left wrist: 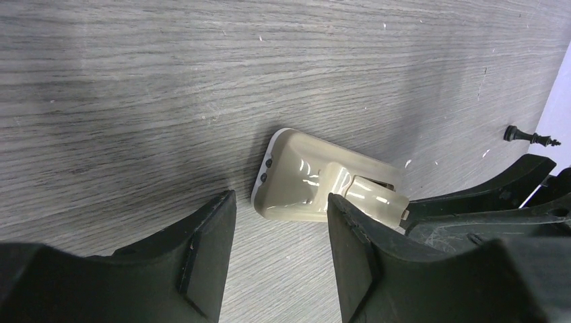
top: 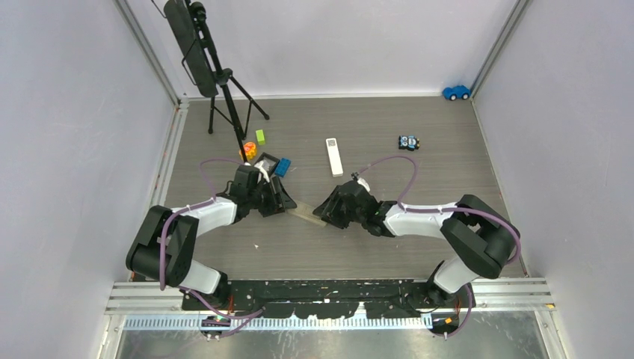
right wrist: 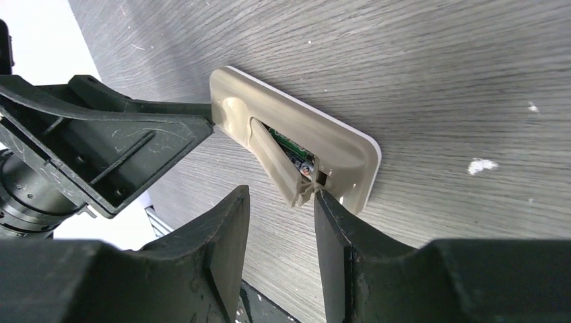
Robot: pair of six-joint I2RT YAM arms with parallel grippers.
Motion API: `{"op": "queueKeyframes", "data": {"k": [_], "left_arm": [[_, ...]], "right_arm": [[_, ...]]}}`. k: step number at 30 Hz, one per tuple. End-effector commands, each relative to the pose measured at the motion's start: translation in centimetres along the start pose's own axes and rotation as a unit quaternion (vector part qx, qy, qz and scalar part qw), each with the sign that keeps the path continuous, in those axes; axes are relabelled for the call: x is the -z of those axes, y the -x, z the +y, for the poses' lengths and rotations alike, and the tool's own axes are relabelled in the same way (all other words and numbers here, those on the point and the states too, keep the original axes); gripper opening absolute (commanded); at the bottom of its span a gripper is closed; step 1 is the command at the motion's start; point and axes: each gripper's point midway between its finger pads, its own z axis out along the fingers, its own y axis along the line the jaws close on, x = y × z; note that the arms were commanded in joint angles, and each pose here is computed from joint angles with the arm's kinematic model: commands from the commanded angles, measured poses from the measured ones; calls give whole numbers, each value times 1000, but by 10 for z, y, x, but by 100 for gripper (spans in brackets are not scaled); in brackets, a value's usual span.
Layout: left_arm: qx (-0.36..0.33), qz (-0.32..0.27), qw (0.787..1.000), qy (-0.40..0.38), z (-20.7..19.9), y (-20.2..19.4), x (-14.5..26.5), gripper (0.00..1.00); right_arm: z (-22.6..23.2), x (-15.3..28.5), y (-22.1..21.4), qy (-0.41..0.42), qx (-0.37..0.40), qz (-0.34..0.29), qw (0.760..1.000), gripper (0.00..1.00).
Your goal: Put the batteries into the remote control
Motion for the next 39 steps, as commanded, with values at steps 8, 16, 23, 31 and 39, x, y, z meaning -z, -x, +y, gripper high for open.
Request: {"op": "queueKeyframes", "data": {"k": [8, 16, 23, 31, 39], "left_arm": [[-13, -23, 1000, 9, 0, 12, 3, 55], [-12, -20, 1000, 8, -1, 12, 3, 55], [-14, -18, 1000, 9, 0, 10, 3, 55], [-15, -16, 1000, 12, 2, 9, 2, 55], [-16, -20, 999, 32, 9, 11, 3, 57]], "right_arm": [[18, 16, 15, 2, 31, -25, 999, 29], [16, 2, 9, -16, 36, -5, 999, 18], [10, -2, 12, -36, 51, -10, 998, 15], [7, -4, 18, -59, 83, -18, 995, 15], [13, 15, 28, -84, 100, -37, 991, 37]]}}
